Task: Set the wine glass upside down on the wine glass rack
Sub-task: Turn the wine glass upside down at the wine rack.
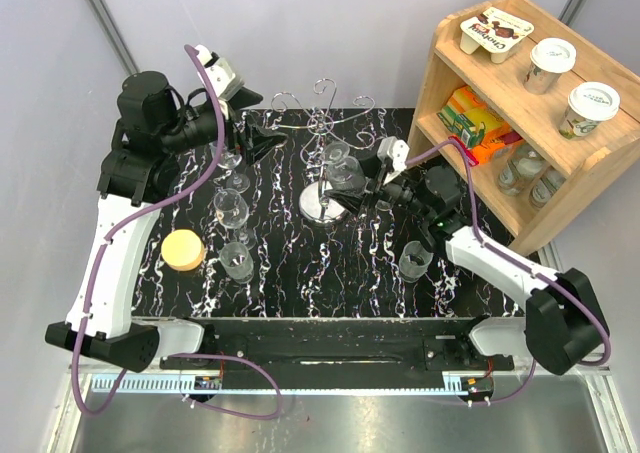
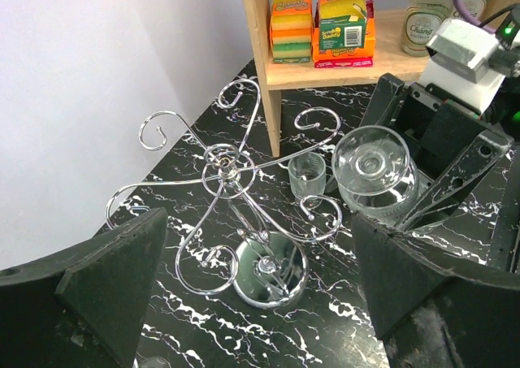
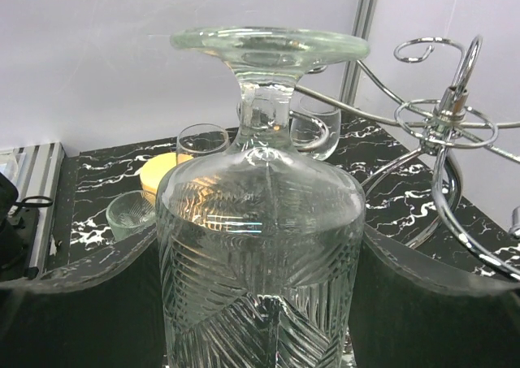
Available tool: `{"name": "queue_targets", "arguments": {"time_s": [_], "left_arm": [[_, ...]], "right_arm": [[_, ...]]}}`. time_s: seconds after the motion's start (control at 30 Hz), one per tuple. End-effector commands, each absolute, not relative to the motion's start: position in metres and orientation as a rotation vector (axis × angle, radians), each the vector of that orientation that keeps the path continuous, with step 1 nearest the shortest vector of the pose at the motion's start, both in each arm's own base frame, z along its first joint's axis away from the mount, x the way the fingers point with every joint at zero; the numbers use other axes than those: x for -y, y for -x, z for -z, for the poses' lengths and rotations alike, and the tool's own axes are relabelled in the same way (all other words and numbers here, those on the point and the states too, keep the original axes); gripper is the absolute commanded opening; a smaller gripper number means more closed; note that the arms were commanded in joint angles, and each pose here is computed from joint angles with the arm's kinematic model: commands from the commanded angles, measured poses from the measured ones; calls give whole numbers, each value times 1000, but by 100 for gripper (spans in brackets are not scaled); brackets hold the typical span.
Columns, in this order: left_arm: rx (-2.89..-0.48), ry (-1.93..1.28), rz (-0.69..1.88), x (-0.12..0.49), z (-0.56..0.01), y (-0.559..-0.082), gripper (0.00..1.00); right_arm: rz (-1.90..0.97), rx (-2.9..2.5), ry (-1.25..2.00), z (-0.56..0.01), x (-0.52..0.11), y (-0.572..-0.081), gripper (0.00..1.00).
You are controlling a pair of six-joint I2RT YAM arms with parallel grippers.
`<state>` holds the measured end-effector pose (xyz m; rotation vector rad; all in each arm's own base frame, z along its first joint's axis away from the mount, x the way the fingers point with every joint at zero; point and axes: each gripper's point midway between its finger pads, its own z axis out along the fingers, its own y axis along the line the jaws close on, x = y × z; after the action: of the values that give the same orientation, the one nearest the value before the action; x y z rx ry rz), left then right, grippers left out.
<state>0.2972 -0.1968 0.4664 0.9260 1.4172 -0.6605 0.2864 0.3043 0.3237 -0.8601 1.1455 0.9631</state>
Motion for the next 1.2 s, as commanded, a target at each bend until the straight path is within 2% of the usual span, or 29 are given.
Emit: {"name": "queue_targets", "arguments": {"time_s": [0.0,0.73,1.17], "left_arm": [[-1369,-919,608,192,-478,-299,99],[-1381,-936,615,196,-471,-309,99],[-1422,-944,606,197,-452,-322,99]], "right_arm": [[-931,-953,807,-364,-302,-288,0],[-895,-911,763,-340,-314,-320,0],[-976,-957,733,-338,-326,-331,0]]}}
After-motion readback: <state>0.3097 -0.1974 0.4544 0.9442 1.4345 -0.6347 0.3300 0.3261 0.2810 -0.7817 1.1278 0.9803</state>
